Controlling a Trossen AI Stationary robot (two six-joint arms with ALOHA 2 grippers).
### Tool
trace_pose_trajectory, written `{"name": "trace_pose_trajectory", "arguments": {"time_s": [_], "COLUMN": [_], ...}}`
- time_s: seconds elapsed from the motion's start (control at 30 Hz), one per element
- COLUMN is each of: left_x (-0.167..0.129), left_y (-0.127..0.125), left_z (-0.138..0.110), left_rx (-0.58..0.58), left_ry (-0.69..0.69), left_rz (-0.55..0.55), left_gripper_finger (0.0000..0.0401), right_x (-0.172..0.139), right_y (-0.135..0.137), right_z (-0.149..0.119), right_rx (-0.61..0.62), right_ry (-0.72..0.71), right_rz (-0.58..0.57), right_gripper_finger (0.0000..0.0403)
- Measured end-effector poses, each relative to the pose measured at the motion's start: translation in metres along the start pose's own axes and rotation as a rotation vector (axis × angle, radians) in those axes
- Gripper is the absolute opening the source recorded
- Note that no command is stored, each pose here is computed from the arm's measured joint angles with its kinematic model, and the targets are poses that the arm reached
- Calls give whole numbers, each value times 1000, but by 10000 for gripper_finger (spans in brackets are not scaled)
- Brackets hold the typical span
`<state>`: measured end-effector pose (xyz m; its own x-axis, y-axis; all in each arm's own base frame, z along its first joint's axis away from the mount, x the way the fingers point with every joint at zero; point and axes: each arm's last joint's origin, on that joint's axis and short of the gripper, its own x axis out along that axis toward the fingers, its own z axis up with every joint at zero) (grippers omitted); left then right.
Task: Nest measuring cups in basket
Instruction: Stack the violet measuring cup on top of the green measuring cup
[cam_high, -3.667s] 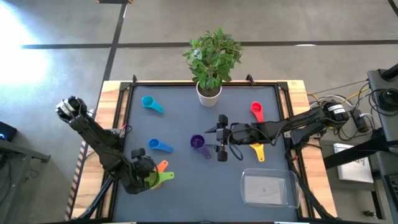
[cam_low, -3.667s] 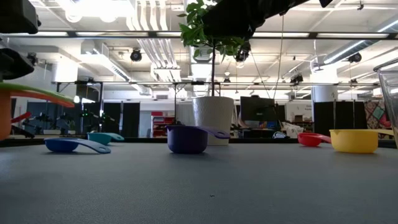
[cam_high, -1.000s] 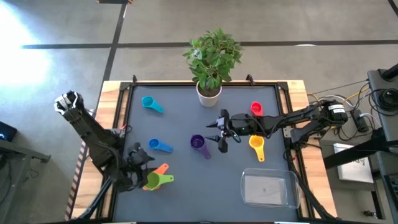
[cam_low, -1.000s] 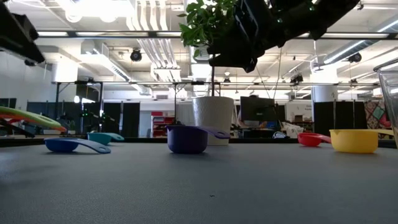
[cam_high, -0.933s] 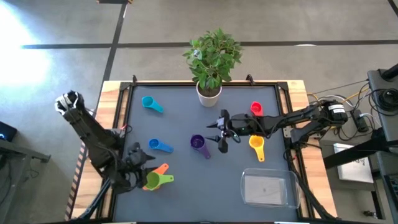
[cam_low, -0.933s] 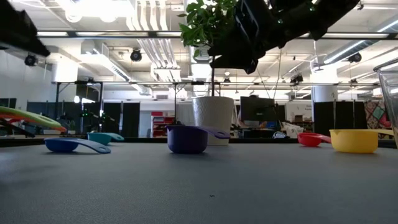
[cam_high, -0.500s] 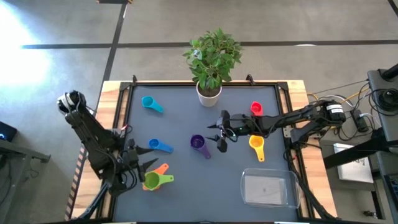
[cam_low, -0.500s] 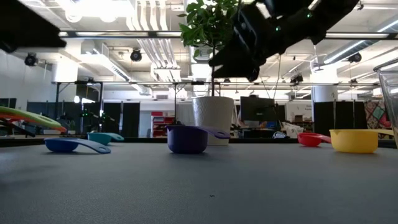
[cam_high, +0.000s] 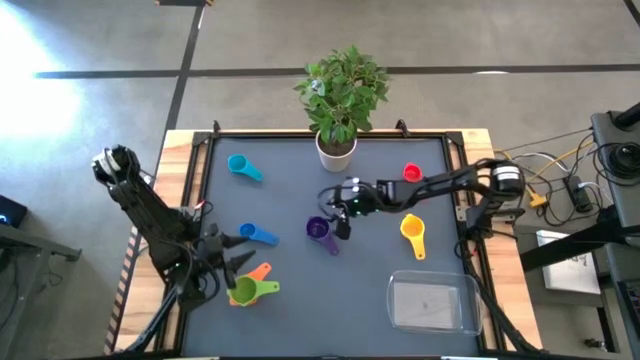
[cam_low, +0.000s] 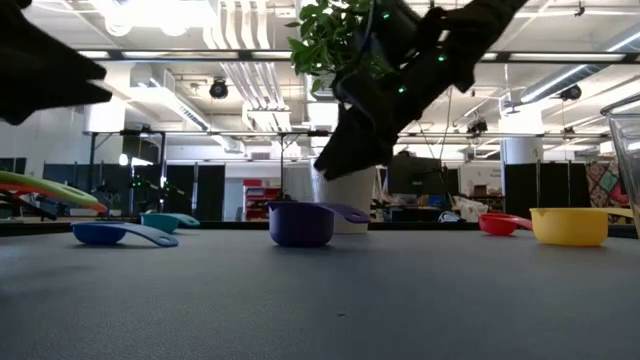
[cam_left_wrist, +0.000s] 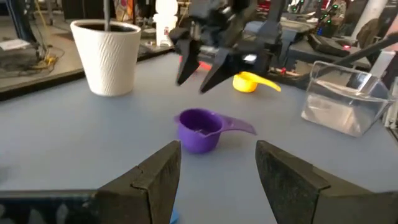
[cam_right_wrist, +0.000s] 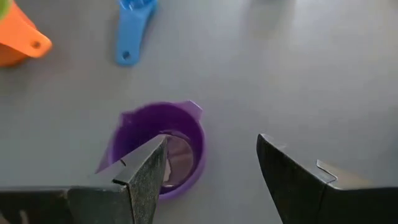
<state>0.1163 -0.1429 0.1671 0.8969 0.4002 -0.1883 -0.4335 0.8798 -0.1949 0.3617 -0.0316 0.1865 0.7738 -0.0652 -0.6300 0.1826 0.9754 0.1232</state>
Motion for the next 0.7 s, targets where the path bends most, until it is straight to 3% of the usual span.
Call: {"name": "trace_pose_trajectory", "arguments": {"time_s": [0.43, 0.7], "left_x": [0, 1], "left_y": [-29, -33], "left_z": [12, 14], "left_rx": [149, 226], "left_ry": [-68, -92], "left_rz": [19, 41], "left_gripper_finger": [149, 139], "right_x": [30, 39], "right_y": [-3, -3], "right_z": [0, -7], "right_rx": [49, 69], "right_ry": [164, 199], "right_rz": [-23, 40], "right_gripper_finger": [238, 234]}}
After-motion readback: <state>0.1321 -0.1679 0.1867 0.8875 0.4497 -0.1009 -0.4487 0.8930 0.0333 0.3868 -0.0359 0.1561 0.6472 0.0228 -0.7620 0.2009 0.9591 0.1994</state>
